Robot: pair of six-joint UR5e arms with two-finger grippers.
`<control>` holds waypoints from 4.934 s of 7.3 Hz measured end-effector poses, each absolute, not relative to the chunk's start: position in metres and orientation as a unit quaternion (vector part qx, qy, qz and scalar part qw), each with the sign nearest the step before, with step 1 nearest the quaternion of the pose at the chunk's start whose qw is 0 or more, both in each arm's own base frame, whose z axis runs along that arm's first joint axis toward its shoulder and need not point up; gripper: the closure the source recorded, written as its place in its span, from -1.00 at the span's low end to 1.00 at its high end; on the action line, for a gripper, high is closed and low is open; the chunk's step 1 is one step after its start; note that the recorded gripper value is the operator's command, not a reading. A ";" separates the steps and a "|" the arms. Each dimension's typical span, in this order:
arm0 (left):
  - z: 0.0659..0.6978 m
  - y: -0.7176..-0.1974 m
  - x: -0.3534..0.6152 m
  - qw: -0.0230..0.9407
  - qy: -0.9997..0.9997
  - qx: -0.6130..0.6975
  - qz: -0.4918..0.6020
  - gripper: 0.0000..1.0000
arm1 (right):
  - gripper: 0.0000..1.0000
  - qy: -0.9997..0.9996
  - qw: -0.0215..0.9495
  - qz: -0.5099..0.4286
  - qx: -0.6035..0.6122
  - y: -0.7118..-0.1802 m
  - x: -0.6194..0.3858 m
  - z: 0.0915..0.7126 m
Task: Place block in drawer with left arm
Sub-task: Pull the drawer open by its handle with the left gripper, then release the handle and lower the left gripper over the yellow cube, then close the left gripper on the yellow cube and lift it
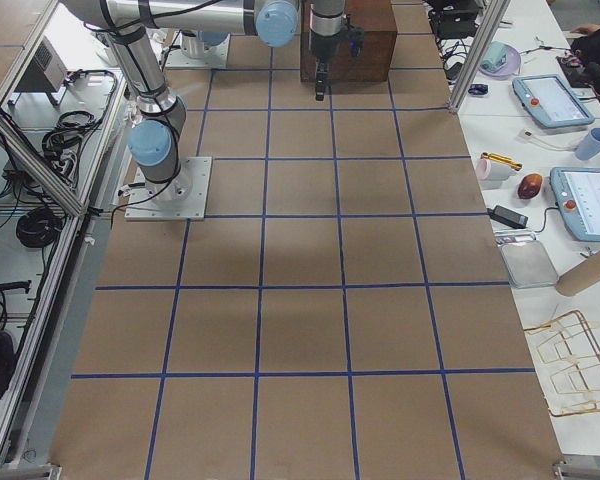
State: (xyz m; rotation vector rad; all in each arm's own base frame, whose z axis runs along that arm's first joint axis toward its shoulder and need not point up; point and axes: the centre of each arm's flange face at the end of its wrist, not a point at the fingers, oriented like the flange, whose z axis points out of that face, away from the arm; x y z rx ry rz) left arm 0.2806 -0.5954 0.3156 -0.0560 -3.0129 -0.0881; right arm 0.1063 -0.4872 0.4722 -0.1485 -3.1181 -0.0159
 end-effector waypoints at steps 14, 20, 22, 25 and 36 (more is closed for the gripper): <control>0.276 -0.643 0.385 0.025 -0.999 -0.022 -0.015 -1.00 | -1.00 -0.999 0.010 -0.005 -0.048 -0.487 0.106 0.472; 0.223 -0.659 0.394 0.027 -0.999 -0.017 -0.005 -0.99 | -1.00 -0.999 0.010 -0.005 -0.048 -0.487 0.106 0.472; 0.219 -0.661 0.392 0.031 -0.999 -0.017 -0.002 -0.99 | -1.00 -0.999 0.010 -0.005 -0.048 -0.487 0.106 0.472; 0.207 -0.663 0.392 0.031 -0.999 -0.019 -0.001 -0.99 | -1.00 -0.999 0.010 -0.005 -0.048 -0.487 0.106 0.472; 0.183 -0.670 0.392 0.033 -0.999 -0.022 0.008 -0.06 | -1.00 -0.999 0.010 -0.005 -0.048 -0.487 0.106 0.472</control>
